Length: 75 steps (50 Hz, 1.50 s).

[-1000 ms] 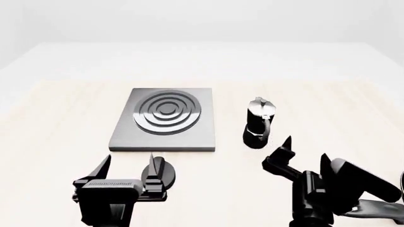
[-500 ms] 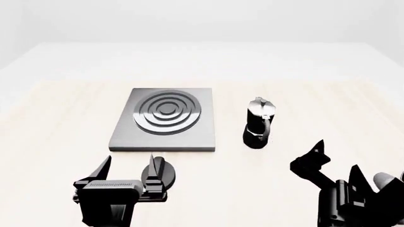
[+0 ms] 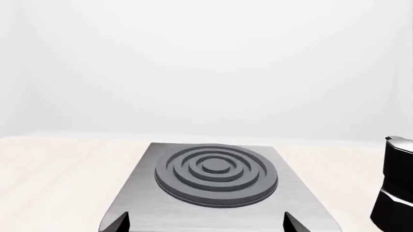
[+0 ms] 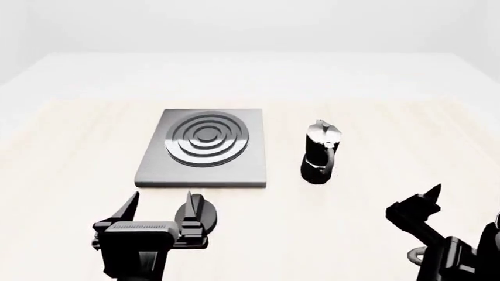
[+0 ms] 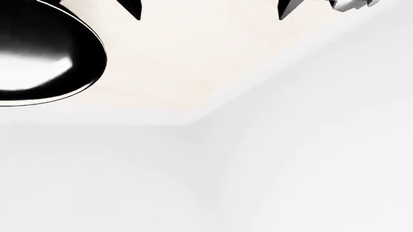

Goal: Put the frying pan on the stove.

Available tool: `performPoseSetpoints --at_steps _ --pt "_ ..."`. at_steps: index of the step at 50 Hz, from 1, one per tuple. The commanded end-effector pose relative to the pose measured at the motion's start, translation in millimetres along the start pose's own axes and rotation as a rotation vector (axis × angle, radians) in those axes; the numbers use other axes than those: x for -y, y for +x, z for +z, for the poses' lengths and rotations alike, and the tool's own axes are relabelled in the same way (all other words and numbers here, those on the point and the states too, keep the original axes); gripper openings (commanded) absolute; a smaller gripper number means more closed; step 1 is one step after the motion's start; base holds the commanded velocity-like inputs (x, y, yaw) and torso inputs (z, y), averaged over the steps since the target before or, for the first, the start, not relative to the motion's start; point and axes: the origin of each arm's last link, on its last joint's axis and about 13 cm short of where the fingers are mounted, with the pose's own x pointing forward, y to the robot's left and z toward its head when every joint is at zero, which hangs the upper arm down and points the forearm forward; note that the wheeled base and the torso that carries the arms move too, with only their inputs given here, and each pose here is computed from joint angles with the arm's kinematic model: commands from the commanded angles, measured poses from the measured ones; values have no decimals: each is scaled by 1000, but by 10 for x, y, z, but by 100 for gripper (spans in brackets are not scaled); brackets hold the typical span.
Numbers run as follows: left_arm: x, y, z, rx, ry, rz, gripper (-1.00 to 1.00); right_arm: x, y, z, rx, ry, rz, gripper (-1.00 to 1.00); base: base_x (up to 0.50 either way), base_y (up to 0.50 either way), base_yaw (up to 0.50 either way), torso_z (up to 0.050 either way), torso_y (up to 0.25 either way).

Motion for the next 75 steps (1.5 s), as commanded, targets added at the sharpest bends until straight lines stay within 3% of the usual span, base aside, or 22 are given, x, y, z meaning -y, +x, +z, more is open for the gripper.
performPoseSetpoints --at_steps 1,16,27,33,35,40,41,44,51,62,63,75 --pt "2 2 3 0 0 -2 100 7 -75 -22 37 -59 -62 100 0 0 0 0 0" --pt "8 -3 -12 -1 -1 -2 100 -69 -133 -7 20 -13 -211 100 0 0 0 0 0" --pt "4 1 -34 -5 -2 0 100 -195 -15 60 36 18 -321 100 0 0 0 0 0" --pt "1 -9 -47 -4 -7 2 100 -244 -6 27 55 -22 -353 100 0 0 0 0 0" --pt "-2 -14 -56 -5 -10 3 100 -248 39 8 106 -79 -410 100 0 0 0 0 0" --pt "-6 -20 -47 -3 -11 6 100 -284 108 -46 86 -97 -424 100 0 0 0 0 0" --pt "-6 -21 -45 -2 -12 6 100 -291 125 -67 88 -138 -441 100 0 0 0 0 0" --pt "-3 -18 -44 -2 -12 6 100 -294 153 -70 87 -121 -453 100 0 0 0 0 0" --pt "-6 -13 -39 -1 -14 7 100 -330 210 -113 74 -180 -544 100 0 0 0 0 0" --pt "-4 -17 -44 1 -15 7 100 -383 262 -166 56 -152 -579 100 0 0 0 0 0" --pt "-3 -19 -42 1 -16 6 100 -389 277 -173 81 -178 -601 100 0 0 0 0 0" --pt "-3 -23 -48 0 -15 6 100 -402 393 -302 5 -141 -609 100 0 0 0 0 0"
